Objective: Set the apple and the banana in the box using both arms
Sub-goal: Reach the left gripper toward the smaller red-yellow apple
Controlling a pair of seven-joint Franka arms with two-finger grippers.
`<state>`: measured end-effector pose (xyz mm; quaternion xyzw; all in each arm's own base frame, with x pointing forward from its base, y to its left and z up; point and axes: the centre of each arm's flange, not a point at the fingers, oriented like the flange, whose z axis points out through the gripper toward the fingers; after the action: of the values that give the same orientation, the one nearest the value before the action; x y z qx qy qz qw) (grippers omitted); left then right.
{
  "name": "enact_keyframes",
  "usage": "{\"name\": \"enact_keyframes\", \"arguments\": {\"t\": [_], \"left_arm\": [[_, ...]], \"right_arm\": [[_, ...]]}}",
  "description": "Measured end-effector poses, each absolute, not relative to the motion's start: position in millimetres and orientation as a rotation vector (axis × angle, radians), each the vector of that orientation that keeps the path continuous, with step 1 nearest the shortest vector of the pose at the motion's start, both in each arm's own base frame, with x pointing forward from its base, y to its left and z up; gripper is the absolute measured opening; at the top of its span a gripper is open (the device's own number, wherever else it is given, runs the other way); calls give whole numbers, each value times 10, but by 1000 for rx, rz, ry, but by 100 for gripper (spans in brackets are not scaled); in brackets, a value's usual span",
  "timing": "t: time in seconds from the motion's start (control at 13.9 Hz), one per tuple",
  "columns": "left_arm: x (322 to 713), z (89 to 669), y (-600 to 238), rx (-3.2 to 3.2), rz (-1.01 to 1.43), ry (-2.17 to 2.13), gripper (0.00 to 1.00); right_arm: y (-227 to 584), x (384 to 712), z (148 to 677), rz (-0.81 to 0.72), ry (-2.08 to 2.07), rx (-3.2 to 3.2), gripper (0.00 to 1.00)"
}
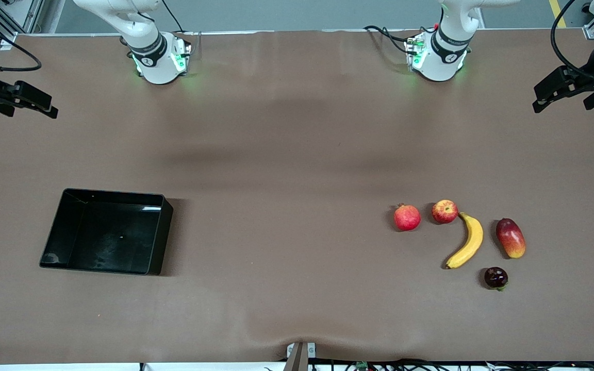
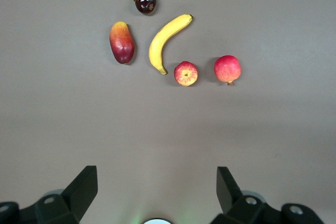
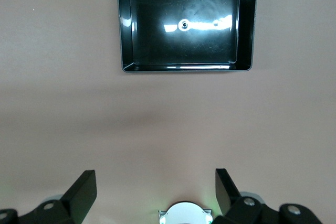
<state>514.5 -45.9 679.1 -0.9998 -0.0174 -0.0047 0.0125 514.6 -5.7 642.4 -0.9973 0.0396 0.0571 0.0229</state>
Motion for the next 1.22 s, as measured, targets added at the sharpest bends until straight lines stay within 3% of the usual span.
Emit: {"name": "enact_keyframes", "arguments": {"t": [0.65, 0.86, 1.22], "left_arm": [[5306, 6521, -463, -3113, 67, -52, 100], [5558, 6068, -474, -3108, 139, -86, 100], [5805, 5031, -514, -3113, 40, -235, 100]], "right_arm": [[-55, 5146, 6423, 177, 121, -3088, 100], [-55, 5146, 6419, 179, 121, -3088, 100], [-55, 5145, 6408, 184, 121, -3088, 100]]}}
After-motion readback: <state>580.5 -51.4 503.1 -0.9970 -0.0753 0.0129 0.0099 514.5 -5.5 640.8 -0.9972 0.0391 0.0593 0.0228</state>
